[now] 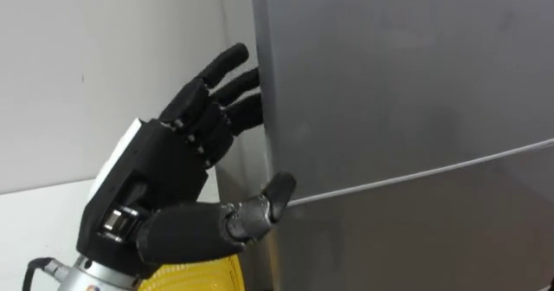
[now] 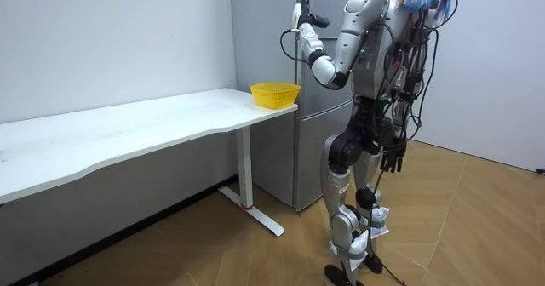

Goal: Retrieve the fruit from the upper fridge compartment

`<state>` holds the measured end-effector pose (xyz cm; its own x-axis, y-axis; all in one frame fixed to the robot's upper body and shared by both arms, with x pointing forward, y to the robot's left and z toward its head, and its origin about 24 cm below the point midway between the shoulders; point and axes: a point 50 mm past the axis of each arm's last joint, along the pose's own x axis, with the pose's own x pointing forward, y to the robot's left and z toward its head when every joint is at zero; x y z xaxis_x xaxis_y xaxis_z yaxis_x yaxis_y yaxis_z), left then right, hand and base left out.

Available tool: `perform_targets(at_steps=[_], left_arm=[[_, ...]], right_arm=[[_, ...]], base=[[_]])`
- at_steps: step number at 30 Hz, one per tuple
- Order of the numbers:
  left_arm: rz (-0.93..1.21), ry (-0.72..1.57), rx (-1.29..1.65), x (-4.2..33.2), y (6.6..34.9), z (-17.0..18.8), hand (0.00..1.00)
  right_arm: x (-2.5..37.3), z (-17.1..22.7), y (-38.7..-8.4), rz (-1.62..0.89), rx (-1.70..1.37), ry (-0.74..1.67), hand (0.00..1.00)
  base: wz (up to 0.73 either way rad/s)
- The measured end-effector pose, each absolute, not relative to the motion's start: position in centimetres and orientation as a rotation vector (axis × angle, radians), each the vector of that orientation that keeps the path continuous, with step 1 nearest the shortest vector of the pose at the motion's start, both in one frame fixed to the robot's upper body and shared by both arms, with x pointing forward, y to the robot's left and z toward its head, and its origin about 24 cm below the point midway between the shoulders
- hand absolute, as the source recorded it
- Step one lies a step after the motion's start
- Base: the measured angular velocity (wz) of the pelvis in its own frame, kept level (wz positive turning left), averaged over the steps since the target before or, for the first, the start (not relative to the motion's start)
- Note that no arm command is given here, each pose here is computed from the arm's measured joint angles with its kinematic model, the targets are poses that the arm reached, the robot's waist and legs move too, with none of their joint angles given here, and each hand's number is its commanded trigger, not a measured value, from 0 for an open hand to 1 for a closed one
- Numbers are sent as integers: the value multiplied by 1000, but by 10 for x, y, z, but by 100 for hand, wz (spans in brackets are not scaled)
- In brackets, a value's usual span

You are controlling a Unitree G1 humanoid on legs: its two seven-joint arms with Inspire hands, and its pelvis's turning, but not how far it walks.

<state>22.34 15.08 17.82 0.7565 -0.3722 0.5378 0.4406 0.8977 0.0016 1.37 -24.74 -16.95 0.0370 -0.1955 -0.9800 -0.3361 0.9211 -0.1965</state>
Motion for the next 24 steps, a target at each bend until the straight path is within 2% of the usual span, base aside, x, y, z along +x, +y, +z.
perform_targets(at_steps=[3,4,5,6,8,24], left_arm=[[-466,-553,-131,223,147,177,84],[-470,-552,-132,223,146,177,82],[-479,-550,-134,223,144,176,74],[-487,-548,-135,223,143,176,42],[-495,-547,-135,222,142,176,0],[-512,-546,-126,222,141,176,0]], right_arm=[[14,-169,-247,113,-429,1546,0],[14,-169,-247,113,-429,1546,0],[13,-169,-247,113,-429,1546,0],[13,-169,-247,113,-429,1546,0],[13,-169,-247,113,-429,1546,0],[13,-169,-247,117,-432,1548,0]], base=[[0],[0],[0],[0],[0],[0]])
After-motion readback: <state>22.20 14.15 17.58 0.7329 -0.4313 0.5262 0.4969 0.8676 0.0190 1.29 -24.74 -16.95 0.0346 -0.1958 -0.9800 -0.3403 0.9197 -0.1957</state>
